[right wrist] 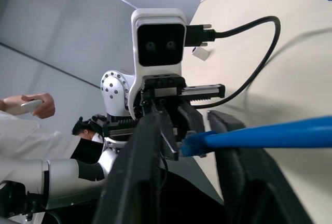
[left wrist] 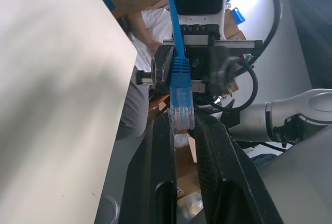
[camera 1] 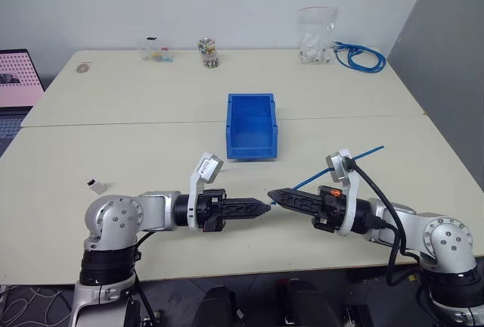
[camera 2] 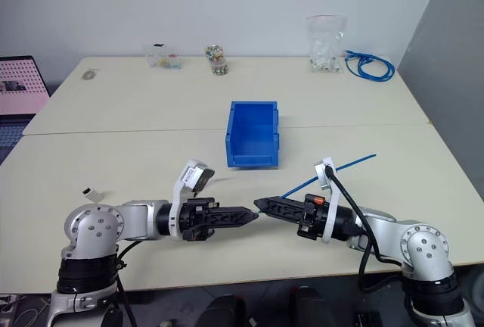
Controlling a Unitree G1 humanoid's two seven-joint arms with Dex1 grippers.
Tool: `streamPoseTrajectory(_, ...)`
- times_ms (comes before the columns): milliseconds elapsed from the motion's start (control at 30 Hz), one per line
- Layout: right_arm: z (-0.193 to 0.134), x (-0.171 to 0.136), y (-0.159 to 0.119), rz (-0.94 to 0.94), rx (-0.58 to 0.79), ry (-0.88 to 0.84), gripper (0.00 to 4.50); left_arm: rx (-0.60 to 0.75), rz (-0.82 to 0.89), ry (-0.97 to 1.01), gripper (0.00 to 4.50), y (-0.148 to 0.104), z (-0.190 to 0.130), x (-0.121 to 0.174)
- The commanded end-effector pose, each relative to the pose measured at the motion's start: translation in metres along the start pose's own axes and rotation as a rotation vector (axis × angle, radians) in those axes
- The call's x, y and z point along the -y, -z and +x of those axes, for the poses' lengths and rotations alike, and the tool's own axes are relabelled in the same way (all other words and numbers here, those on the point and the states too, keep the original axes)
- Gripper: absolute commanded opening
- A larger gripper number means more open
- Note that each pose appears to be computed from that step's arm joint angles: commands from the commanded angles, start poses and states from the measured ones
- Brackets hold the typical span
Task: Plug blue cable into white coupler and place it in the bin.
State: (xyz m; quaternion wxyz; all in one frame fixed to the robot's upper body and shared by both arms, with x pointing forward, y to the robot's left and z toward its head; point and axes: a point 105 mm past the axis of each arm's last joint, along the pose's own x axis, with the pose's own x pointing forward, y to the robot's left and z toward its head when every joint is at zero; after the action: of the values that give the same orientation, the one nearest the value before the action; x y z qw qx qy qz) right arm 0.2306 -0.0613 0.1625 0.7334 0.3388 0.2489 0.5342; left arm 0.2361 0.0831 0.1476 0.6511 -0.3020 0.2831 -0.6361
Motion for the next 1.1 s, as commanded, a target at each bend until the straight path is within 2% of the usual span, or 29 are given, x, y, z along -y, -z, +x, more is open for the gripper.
streamPoseTrajectory(33, 0.002, -0.014, -0.001, -0.010, -0.008, -0.074, 0.32, 0.033, 0.028, -0.005, 0.22, -0.008, -0.001, 0.000)
streamPoseTrajectory(67, 0.002, -0.014, -0.001, -0.011, -0.009, -0.073, 0.17, 0.034, 0.028, -0.005, 0.22, -0.008, -0.001, 0.000)
streamPoseTrajectory(300, 0.004, -0.012, -0.003, -0.020, -0.010, -0.060, 0.15, 0.038, 0.069, -0.013, 0.22, -0.007, -0.002, 0.001)
streamPoseTrajectory(333, 0.004, -0.012, -0.003, -0.026, -0.012, -0.059, 0.15, 0.029, 0.079, -0.011, 0.57, -0.005, -0.003, 0.002)
streamPoseTrajectory(467, 0.004, -0.010, -0.008, -0.045, -0.018, -0.051, 0.15, -0.054, 0.123, 0.001, 1.45, 0.008, -0.012, 0.011)
streamPoseTrajectory(600, -0.001, -0.005, -0.013, -0.065, -0.034, -0.040, 0.15, -0.141, 0.234, -0.097, 2.29, 0.026, -0.023, 0.007)
streamPoseTrajectory(667, -0.003, -0.001, -0.016, -0.072, -0.048, -0.033, 0.15, -0.155, 0.321, -0.218, 2.74, 0.031, -0.031, -0.004)
streamPoseTrajectory(800, -0.006, 0.008, -0.022, -0.103, -0.077, -0.019, 0.15, -0.071, 0.516, -0.574, 3.69, 0.023, -0.048, -0.029)
streamPoseTrajectory(867, -0.005, 0.011, -0.029, -0.113, -0.077, -0.023, 0.15, 0.062, 0.625, -0.919, 4.02, 0.011, -0.068, -0.045)
streamPoseTrajectory(933, -0.003, 0.014, -0.032, -0.118, -0.078, -0.028, 0.15, 0.146, 0.686, -1.124, 4.46, 0.007, -0.084, -0.049)
streamPoseTrajectory(1067, 0.000, 0.015, -0.031, -0.118, -0.112, -0.055, 0.15, 0.397, 0.710, -1.610, 4.49, 0.009, -0.132, -0.045)
streamPoseTrajectory(1100, 0.001, 0.016, -0.031, -0.119, -0.119, -0.059, 0.15, 0.433, 0.706, -1.674, 4.49, 0.010, -0.138, -0.042)
